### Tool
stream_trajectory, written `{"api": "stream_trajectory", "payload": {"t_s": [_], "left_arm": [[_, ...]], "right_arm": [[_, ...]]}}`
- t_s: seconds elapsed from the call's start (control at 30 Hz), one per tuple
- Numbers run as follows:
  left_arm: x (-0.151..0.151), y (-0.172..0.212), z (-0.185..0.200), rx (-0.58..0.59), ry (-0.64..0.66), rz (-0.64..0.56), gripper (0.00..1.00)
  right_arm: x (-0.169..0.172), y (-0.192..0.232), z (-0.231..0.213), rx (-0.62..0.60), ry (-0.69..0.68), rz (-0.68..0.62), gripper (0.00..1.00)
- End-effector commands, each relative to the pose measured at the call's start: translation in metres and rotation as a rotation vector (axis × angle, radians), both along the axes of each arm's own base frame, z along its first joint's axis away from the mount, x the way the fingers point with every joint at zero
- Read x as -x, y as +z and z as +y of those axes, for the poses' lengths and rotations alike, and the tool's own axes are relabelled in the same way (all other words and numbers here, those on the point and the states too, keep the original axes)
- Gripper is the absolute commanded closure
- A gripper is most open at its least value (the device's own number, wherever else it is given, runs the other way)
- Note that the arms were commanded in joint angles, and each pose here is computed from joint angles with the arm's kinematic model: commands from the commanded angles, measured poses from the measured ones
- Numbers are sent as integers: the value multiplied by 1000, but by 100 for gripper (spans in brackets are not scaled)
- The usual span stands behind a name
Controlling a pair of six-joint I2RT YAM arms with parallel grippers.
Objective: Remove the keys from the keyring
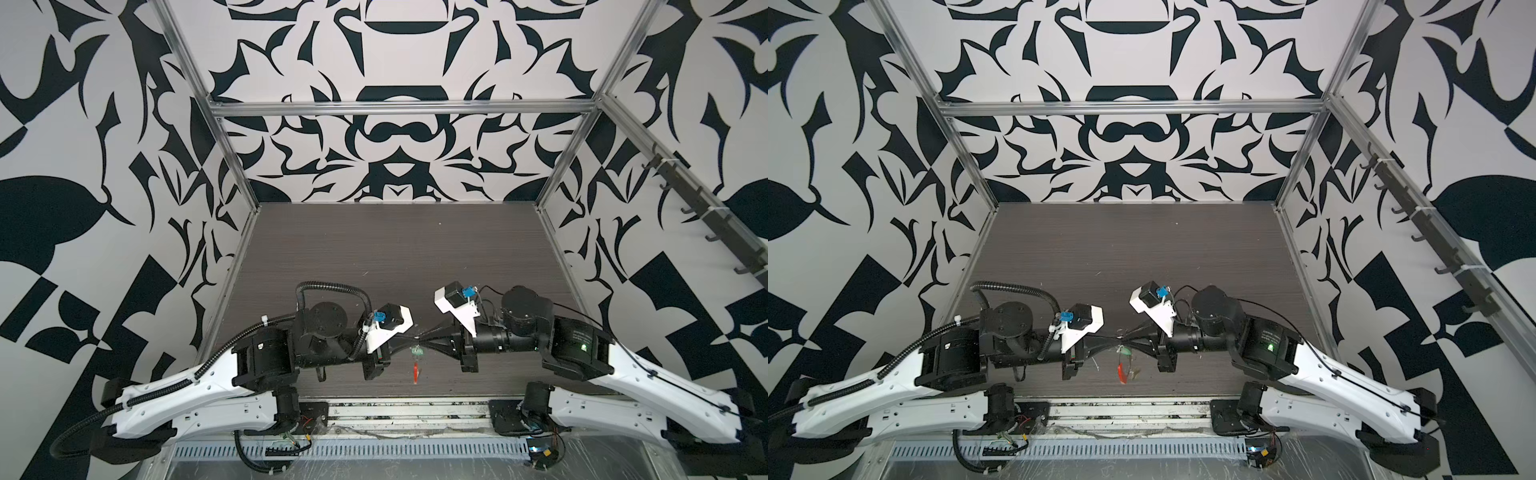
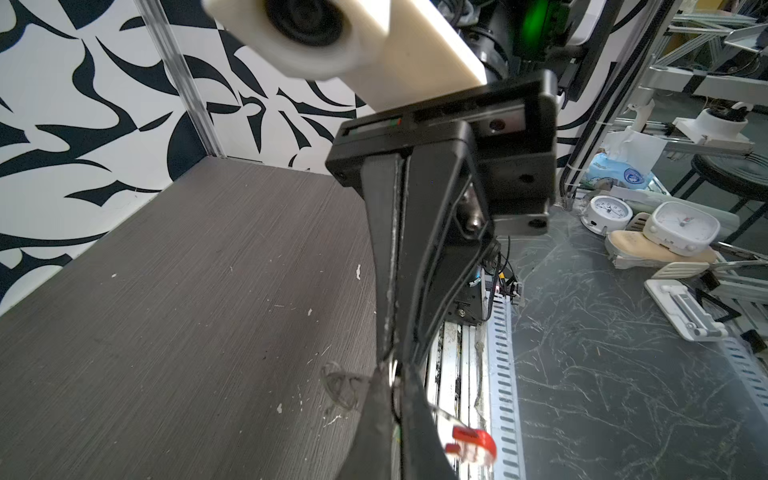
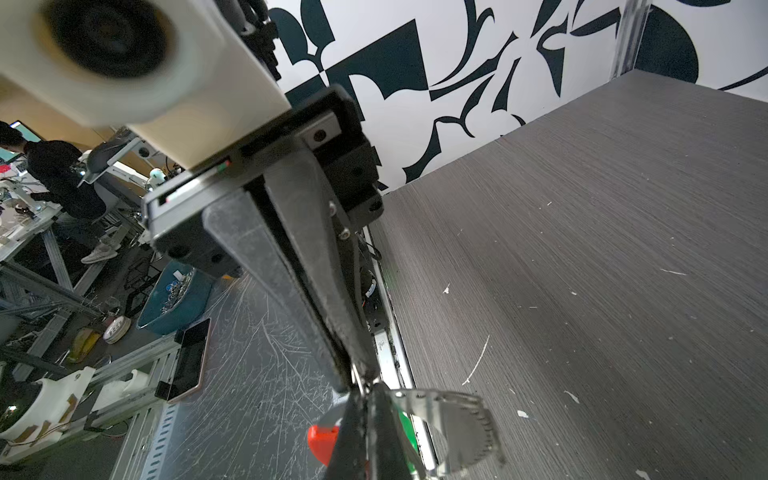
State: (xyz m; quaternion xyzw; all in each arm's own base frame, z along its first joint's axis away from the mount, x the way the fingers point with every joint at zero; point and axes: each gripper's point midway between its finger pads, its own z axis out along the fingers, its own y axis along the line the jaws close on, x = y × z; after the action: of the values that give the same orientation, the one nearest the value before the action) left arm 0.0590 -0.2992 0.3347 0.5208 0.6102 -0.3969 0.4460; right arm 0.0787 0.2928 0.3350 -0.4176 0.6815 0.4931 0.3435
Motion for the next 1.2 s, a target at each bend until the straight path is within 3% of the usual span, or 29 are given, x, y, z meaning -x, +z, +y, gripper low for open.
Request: {"api": "stream_trajectory", "payload": {"t_s": [0.0,0.27,0.43,0.6,0.83,1.03,1.17], "left_arm": [[15,0,-2,2,-85,6,97],[13,-1,-10,0,-76,23,100],[-3,1,-10,16,14,2,100],[-20,10,-8,66,107,-26,100],[-43,21,-9,112,241,-28,100],[-49,20,-11,106,281,-14,100],[-50,21,-9,124,287,-18,100]], "right_arm": [[-12,48,3,-165,-60,-79,100],[-14,48,2,-171,-73,-79,98],[-21,48,-12,-175,-151,-105,69],[-30,39,-24,-173,-226,-130,59],[-41,23,-28,-128,-285,-177,55],[-51,24,-43,-163,-376,-218,52],[-55,16,-51,-102,-407,-252,52]]}}
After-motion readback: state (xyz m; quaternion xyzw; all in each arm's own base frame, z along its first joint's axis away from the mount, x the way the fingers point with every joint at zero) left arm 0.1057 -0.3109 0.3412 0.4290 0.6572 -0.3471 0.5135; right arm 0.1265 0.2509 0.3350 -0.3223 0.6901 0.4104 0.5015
